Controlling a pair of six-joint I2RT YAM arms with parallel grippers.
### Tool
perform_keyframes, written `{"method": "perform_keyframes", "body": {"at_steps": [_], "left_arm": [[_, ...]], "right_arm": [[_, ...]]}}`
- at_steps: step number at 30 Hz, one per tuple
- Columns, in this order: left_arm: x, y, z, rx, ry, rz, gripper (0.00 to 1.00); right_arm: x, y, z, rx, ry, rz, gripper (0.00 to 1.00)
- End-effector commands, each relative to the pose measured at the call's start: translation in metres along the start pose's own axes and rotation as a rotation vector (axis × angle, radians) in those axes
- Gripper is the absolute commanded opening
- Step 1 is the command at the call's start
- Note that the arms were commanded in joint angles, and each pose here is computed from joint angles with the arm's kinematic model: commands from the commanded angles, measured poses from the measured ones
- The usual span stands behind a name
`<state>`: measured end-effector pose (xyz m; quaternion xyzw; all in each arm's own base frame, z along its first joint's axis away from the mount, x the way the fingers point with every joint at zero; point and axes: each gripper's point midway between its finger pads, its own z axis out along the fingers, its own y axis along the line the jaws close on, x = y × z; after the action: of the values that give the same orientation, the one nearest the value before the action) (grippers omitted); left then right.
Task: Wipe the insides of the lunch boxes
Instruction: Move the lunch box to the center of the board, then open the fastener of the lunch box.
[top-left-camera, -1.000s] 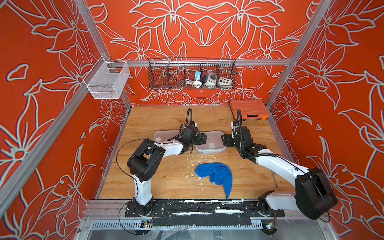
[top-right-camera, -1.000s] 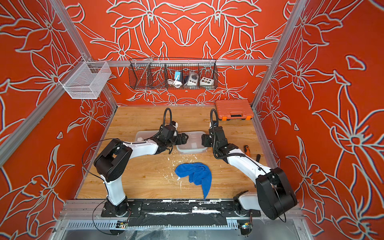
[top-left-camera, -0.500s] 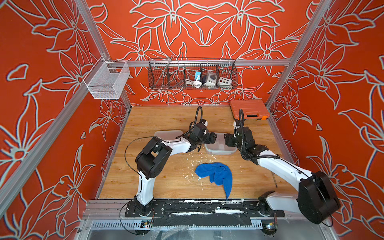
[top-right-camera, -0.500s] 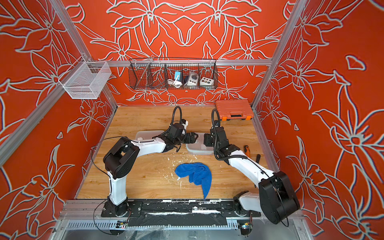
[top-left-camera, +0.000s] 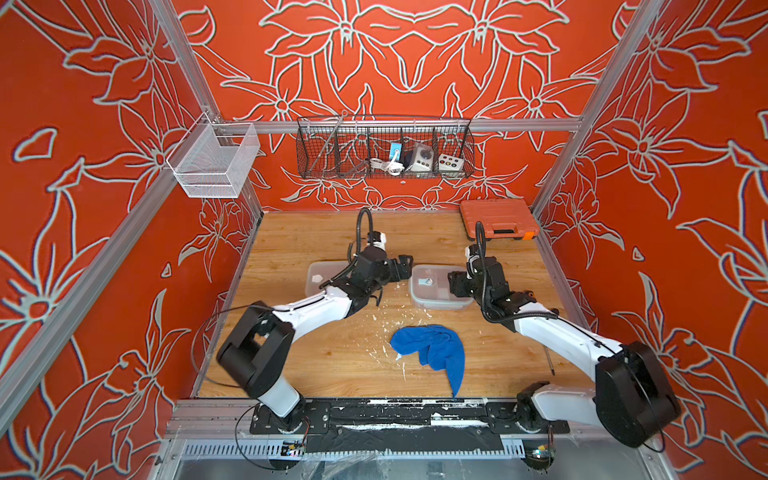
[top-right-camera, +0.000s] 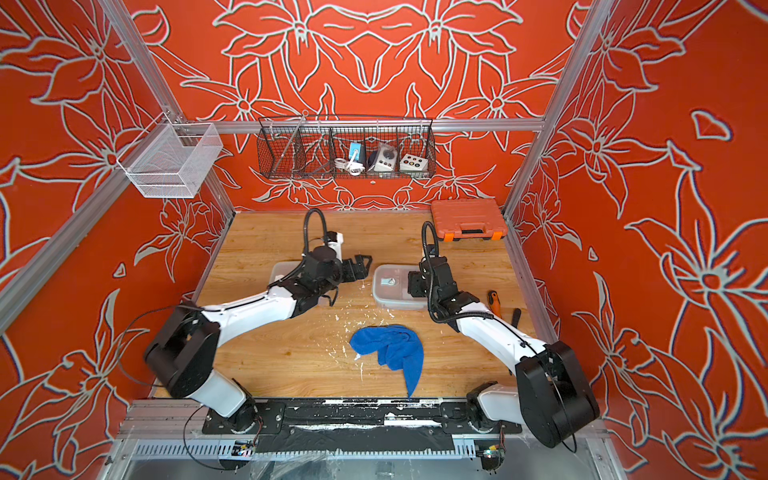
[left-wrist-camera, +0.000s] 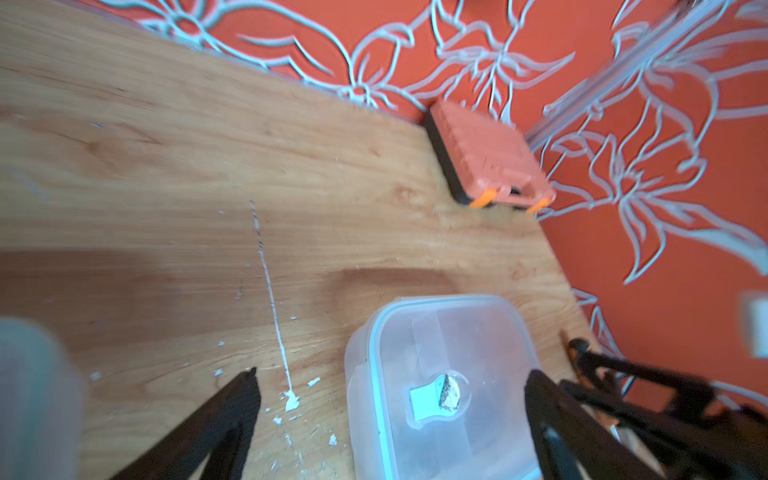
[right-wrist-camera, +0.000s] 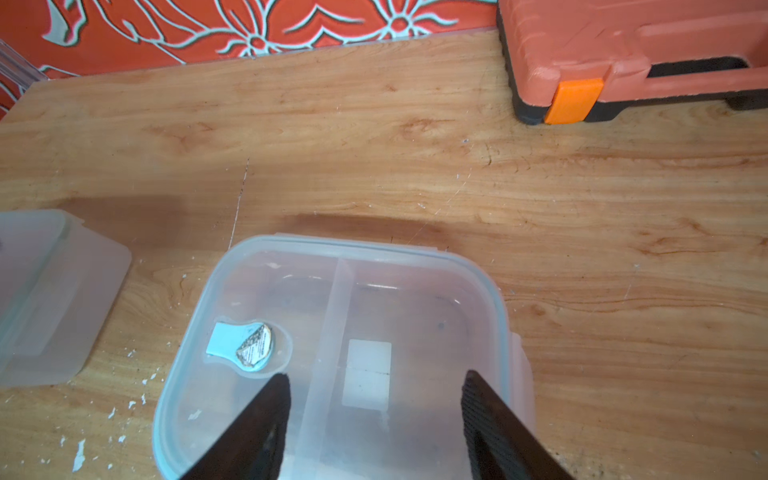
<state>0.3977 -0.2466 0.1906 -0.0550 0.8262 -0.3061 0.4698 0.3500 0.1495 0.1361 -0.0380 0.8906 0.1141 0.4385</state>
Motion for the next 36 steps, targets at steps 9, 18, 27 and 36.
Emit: {"method": "perform_keyframes", "body": {"at_steps": [9, 18, 27, 36], "left_arm": [[0.042, 0.027, -0.059, 0.059, -0.022, -0.301, 0.98], [0.069, 0.017, -0.063, 0.116, 0.002, -0.404, 0.98], [0.086, 0.008, -0.054, 0.168, 0.036, -0.494, 0.98], [0.098, -0.007, -0.029, 0.232, 0.054, -0.583, 0.98]], "right_arm": [[0.013, 0.009, 0.004, -0.031, 0.031, -0.052, 0.68], [0.02, 0.017, 0.016, -0.016, 0.057, -0.085, 0.68], [0.026, 0.016, 0.019, 0.008, 0.048, -0.084, 0.68], [0.035, 0.011, 0.026, 0.037, 0.06, -0.075, 0.68]]}}
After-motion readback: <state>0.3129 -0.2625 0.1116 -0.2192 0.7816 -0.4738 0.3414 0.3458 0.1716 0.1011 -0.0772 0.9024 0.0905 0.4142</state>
